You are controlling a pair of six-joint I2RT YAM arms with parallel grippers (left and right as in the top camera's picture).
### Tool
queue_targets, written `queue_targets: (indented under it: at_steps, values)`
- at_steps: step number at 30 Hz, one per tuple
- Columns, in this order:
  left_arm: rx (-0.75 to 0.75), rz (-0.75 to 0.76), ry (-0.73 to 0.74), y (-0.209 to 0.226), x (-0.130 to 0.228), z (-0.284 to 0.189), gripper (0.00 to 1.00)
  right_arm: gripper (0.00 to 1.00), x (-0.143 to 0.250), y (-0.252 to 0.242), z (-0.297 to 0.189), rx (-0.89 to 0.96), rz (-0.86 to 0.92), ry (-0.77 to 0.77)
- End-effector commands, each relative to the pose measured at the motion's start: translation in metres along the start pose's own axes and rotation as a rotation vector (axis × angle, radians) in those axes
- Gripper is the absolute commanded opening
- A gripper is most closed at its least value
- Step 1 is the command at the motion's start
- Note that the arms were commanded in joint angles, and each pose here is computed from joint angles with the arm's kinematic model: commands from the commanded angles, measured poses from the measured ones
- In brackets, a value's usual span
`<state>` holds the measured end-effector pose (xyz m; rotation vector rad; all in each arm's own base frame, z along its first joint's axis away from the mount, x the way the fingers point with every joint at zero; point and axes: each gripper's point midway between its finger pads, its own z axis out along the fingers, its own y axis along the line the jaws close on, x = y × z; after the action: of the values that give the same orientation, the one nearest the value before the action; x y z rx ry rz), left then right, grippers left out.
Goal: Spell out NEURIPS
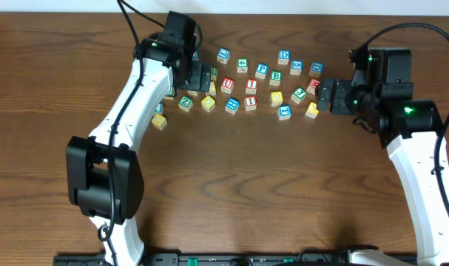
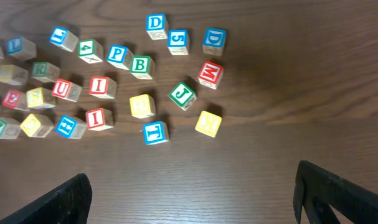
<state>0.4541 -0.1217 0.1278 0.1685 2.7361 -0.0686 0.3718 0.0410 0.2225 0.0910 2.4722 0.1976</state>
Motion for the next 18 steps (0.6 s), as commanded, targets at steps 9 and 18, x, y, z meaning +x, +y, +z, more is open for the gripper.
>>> queue_targets:
  at_steps: [9,18]
  values:
    - [-0.003,-0.09,-0.091,0.016,-0.015,-0.049,0.98,0.93,-0.01,0.021,0.001,-0.109,0.042,-0.004]
    - [-0.024,-0.168,-0.103,0.041,-0.014,-0.063,0.98,0.92,-0.026,0.04,0.037,-0.117,0.031,0.151]
